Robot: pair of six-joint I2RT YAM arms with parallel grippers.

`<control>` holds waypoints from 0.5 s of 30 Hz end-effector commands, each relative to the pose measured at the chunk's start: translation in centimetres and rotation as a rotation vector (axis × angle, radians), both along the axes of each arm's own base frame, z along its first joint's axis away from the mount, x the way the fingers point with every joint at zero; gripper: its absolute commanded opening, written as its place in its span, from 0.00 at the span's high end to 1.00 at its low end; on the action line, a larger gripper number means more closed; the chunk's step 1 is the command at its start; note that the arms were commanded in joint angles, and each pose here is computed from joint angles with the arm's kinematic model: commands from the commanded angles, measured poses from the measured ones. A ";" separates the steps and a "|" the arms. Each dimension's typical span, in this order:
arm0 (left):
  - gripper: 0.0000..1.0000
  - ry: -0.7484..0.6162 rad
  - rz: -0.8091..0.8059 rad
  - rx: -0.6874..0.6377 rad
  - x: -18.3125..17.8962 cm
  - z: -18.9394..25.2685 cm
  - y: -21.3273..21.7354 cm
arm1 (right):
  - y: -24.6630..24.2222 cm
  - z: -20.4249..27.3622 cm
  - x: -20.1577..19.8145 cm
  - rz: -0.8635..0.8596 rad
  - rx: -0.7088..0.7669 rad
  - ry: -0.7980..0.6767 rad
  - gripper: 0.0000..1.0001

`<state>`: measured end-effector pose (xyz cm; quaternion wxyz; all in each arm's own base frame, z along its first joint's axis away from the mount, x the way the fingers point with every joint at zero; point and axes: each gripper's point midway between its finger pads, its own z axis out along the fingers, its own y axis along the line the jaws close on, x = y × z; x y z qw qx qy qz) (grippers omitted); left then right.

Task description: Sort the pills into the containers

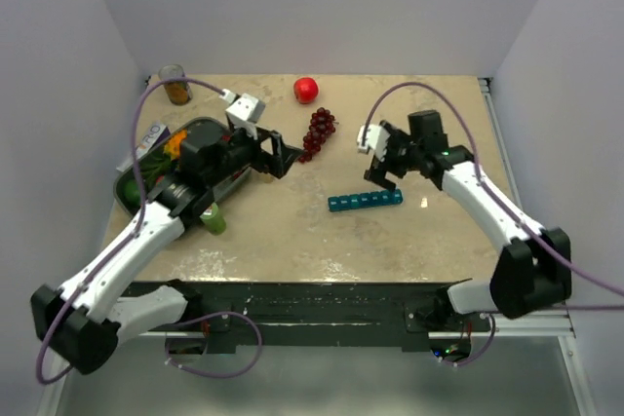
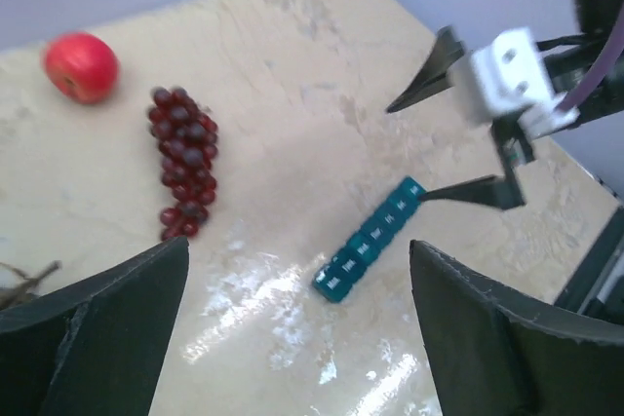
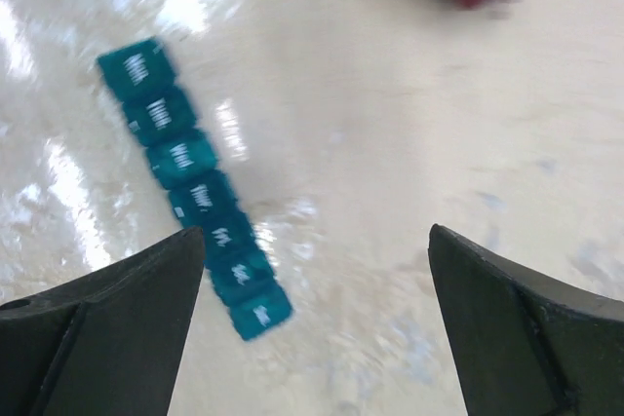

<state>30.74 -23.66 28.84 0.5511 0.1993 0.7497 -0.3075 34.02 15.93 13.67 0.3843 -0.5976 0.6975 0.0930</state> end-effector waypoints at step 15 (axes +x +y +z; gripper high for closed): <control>0.01 -0.156 0.248 0.034 -7.1 5.1 9.9 | -11.1 25.4 -3.7 -0.898 0.685 -0.368 0.01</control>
